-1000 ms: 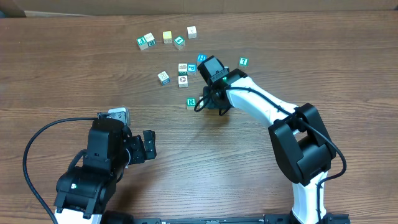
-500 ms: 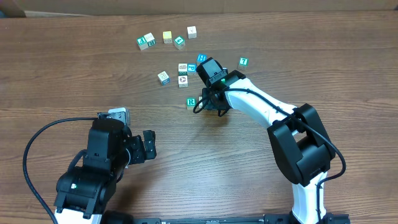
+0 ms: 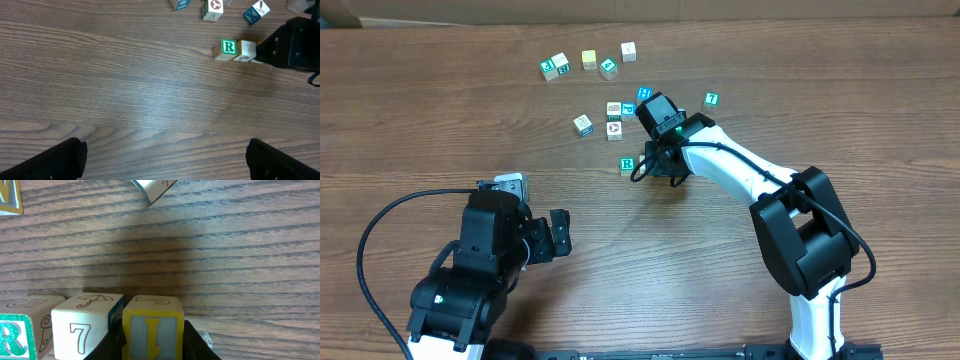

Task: Form a horizontal line
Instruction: 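Carry the I block left to beside the natural 7 block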

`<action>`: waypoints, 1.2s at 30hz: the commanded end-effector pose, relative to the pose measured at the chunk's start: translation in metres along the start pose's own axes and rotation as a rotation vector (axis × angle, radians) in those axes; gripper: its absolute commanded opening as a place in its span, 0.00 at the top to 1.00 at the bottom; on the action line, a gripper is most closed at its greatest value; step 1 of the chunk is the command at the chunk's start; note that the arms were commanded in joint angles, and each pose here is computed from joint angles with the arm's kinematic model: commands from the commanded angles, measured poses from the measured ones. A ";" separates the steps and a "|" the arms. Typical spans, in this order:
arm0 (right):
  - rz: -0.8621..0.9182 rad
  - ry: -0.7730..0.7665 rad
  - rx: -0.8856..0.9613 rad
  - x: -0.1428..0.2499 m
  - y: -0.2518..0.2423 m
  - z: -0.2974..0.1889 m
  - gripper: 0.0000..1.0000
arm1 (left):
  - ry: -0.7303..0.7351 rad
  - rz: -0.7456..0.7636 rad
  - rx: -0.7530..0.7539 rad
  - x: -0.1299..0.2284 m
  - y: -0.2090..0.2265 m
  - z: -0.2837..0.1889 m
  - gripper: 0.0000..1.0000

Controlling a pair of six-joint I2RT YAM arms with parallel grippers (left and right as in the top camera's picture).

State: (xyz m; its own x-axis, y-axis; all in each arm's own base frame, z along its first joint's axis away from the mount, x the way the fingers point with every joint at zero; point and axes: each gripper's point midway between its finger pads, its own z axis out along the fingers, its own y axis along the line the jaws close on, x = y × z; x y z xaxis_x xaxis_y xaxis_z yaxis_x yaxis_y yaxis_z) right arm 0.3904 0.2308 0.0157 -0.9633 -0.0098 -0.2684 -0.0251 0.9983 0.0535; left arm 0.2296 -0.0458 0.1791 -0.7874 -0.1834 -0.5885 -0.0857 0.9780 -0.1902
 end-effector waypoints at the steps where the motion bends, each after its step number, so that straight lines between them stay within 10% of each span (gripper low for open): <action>1: -0.009 0.007 -0.001 0.004 0.000 0.003 0.85 | 0.003 -0.014 0.003 0.001 0.000 0.000 0.01; 36: -0.040 0.011 -0.023 0.005 0.006 0.002 0.85 | 0.003 -0.014 0.003 0.001 0.000 0.000 0.01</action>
State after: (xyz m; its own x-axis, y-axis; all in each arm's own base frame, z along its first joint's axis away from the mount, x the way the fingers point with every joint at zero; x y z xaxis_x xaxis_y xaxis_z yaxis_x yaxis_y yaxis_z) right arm 0.3903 0.2341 0.0158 -0.9625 -0.0359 -0.2690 -0.0545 0.9966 0.0619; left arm 0.2296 -0.0458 0.1791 -0.7874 -0.1834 -0.5885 -0.0857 0.9780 -0.1902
